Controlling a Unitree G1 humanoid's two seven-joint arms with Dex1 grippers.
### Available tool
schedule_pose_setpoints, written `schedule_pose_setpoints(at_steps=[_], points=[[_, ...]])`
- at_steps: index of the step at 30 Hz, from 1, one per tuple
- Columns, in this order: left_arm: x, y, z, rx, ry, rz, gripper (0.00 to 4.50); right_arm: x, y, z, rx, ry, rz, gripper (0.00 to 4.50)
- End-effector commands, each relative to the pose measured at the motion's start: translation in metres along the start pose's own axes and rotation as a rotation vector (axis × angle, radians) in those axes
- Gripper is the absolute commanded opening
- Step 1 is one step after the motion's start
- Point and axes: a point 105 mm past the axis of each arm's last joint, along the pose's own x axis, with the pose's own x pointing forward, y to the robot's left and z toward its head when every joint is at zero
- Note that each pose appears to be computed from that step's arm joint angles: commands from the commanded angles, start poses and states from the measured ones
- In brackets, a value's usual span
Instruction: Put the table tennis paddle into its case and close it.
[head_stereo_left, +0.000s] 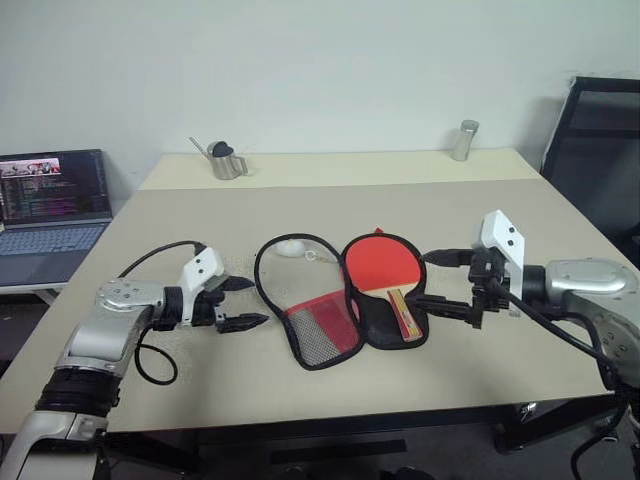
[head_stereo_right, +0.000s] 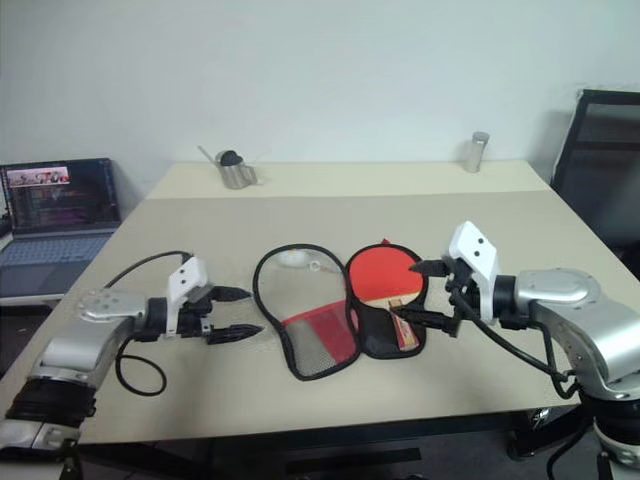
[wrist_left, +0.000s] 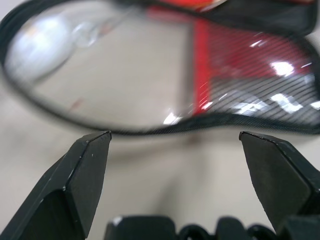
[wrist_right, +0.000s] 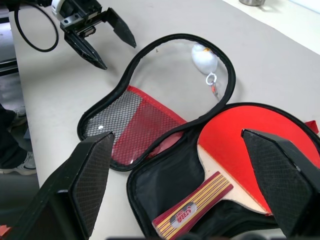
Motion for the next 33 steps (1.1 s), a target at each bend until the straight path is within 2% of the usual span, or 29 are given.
schedule_pose_setpoints(at_steps=[1,5,9,18,22,24,27,29,33], points=[[0.000,0.012,-0.004,0.004,-0.006,0.062,4.50,-0.002,0.000,0.008,-0.045,-0.032,-0.007,4.47],[0.013,0.023,-0.013,0.002,0.000,0.118,4.50,0.001,0.000,0.006,-0.050,-0.031,-0.006,4.47],[0.033,0.029,-0.010,-0.001,-0.030,0.145,4.50,0.002,-0.001,0.006,-0.058,-0.029,-0.012,4.47],[0.069,0.020,0.005,0.045,-0.049,0.043,4.50,0.002,-0.003,0.004,-0.065,-0.017,-0.028,4.47],[0.079,0.015,0.048,0.117,-0.154,-0.026,4.50,-0.016,-0.015,-0.001,-0.061,0.028,-0.091,4.47],[0.083,0.010,0.087,0.146,-0.260,-0.067,4.50,-0.029,-0.019,-0.011,-0.041,0.082,-0.108,4.47],[0.087,-0.001,0.118,0.182,-0.336,-0.130,4.50,-0.042,-0.021,-0.018,-0.020,0.126,-0.134,4.47],[0.094,-0.014,0.137,0.200,-0.381,-0.192,4.50,-0.056,-0.026,-0.021,-0.019,0.155,-0.183,4.47],[0.116,-0.034,0.156,0.214,-0.410,-0.270,4.50,-0.076,-0.029,-0.025,-0.010,0.184,-0.258,4.47]])
